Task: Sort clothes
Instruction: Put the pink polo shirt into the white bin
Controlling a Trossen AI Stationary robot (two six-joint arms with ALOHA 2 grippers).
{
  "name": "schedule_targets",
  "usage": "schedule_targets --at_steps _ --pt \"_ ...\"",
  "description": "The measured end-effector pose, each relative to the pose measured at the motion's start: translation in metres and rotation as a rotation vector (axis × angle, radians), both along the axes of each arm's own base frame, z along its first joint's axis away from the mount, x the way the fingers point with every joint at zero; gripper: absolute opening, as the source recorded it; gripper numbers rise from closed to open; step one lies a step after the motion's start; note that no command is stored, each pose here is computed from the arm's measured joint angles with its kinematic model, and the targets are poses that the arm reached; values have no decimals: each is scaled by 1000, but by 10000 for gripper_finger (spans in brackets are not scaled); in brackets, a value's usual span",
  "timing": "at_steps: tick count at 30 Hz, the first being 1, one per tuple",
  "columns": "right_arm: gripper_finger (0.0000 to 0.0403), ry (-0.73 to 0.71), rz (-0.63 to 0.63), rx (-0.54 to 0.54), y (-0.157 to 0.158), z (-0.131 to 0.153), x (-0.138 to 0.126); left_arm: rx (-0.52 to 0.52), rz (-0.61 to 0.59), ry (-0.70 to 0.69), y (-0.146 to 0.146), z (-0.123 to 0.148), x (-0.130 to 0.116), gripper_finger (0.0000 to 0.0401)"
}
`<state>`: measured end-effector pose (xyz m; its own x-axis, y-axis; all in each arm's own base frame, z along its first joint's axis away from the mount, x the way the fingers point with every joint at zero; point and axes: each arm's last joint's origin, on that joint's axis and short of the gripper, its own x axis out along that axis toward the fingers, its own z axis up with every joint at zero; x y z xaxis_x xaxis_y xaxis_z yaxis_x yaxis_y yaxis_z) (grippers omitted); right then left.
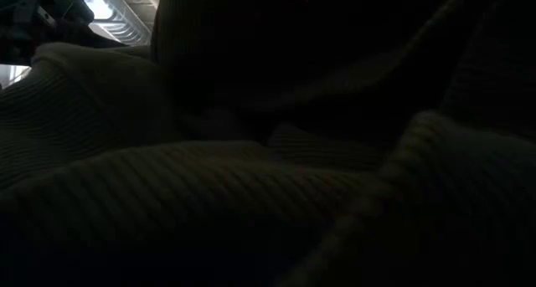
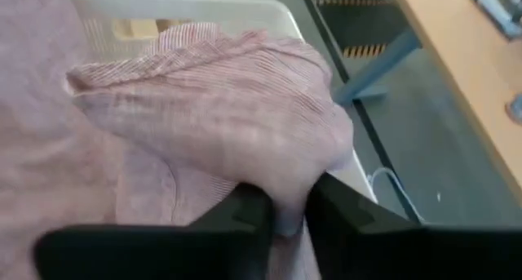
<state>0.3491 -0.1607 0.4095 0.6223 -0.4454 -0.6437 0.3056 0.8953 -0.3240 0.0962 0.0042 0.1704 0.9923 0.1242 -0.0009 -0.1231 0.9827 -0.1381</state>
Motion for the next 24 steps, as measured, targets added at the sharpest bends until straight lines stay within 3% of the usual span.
schedule_targets --at_steps 6,11,16,20,24 --pt "183 32 -11 -40 16 13 -14 0 0 0 0 0 0 8" --pt "234 69 7 -24 52 38 -52 0 0 0 0 0 0 8" --pt "244 79 -88 130 99 44 -90 0 0 -1 0 0 0 8" --pt "236 173 -153 94 138 19 -116 0 0 -2 0 0 0 8" --pt "230 155 -196 79 166 -19 -145 0 1 -2 0 0 0 8"
